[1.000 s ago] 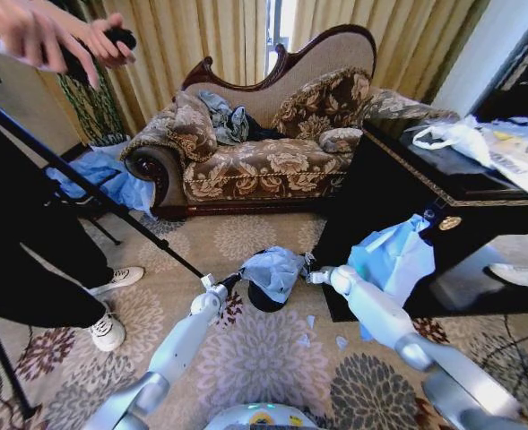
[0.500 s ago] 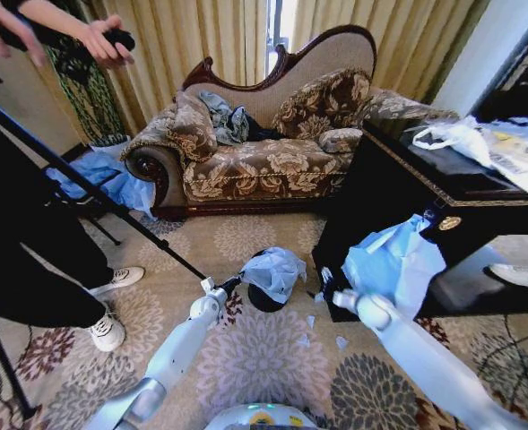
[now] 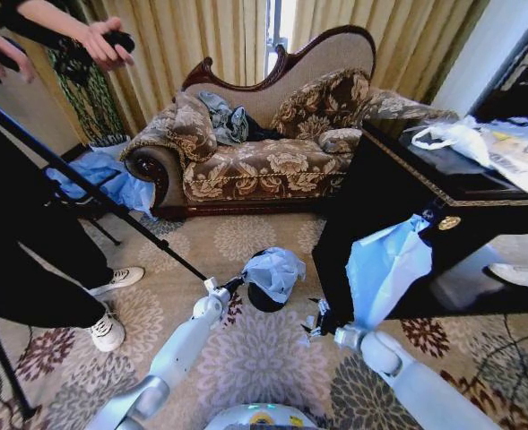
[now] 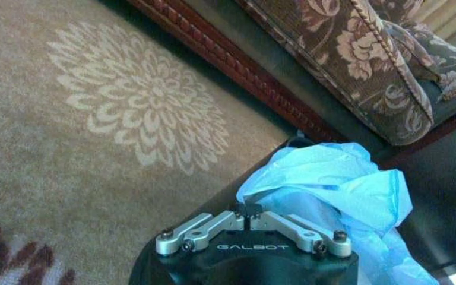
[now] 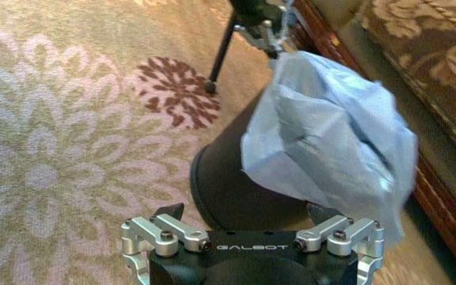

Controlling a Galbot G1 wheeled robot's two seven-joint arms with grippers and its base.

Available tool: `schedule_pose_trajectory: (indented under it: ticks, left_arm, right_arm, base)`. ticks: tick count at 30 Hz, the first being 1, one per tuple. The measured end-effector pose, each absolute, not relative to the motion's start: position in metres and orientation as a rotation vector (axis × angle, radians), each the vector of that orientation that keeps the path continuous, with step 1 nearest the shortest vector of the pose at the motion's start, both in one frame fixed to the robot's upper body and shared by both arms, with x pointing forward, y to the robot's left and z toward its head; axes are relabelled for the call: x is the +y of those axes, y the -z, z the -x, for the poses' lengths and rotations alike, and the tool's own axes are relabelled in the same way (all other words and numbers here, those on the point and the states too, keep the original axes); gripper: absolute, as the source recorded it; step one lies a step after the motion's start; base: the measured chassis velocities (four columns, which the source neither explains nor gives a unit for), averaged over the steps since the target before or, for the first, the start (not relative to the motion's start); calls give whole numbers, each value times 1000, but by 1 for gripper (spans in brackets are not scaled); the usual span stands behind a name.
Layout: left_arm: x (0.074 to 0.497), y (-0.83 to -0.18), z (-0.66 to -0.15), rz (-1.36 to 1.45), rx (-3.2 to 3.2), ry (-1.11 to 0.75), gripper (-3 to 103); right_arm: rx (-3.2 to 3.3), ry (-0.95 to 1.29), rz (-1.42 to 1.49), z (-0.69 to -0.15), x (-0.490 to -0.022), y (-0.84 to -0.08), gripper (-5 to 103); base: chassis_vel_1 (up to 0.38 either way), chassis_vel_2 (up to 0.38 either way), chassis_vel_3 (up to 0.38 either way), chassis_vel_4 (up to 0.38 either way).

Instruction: Place a garbage bag over the trash bin.

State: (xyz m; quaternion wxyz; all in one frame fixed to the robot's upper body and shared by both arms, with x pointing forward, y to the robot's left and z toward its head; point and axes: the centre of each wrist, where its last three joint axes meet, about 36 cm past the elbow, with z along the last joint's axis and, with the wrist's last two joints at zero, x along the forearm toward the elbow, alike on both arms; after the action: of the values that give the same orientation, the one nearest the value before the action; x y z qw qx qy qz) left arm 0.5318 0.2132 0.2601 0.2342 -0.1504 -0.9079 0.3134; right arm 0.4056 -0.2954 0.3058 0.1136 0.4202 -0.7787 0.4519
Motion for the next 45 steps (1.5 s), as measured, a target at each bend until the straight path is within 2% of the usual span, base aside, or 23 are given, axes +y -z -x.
schedule_pose_trajectory:
  ticks: [11, 30, 32, 34, 37, 38, 40, 43, 45]
  left_arm:
    - [219, -261, -528, 399, -2496, -864, 0]
    - [218, -264, -531, 404, -2498, -863, 0]
    - [218, -264, -531, 403, -2498, -864, 0]
    - [219, -264, -531, 403, -2498, -863, 0]
    - [221, -264, -531, 401, -2498, -861, 0]
    - [221, -264, -531, 401, -2498, -861, 0]
    - [221, -264, -531, 401, -2499, -863, 0]
    - [221, -264, -531, 401, -2499, -864, 0]
    - [221, -265, -532, 402, -2500, -865, 0]
  right_arm:
    - [-2297, -1328, -1310, -425, -242, -282, 100]
    - [-2288, -1379, -1277, -461, -226, -274, 101]
    - [-2284, -1379, -1277, -466, -221, -268, 92]
    - [-2284, -1379, -1277, -468, -220, -267, 92]
    - [-2275, -1387, -1279, -474, -218, -265, 79]
    - [-2275, -1387, -1279, -474, -218, -265, 79]
    - [-2267, -1393, -1279, -476, -217, -264, 71]
    - [-2262, -1397, -1278, -477, -217, -263, 68]
    - [-2255, -1400, -1277, -477, -217, -261, 59]
  base:
    - [0, 0, 0, 0]
    - [0, 0, 0, 0]
    - [0, 0, 0, 0]
    - [0, 0, 0, 0]
    - [0, 0, 0, 0]
    - [0, 0, 0, 0]
    - [0, 0, 0, 0]
    - [0, 0, 0, 0]
    - [0, 0, 0, 0]
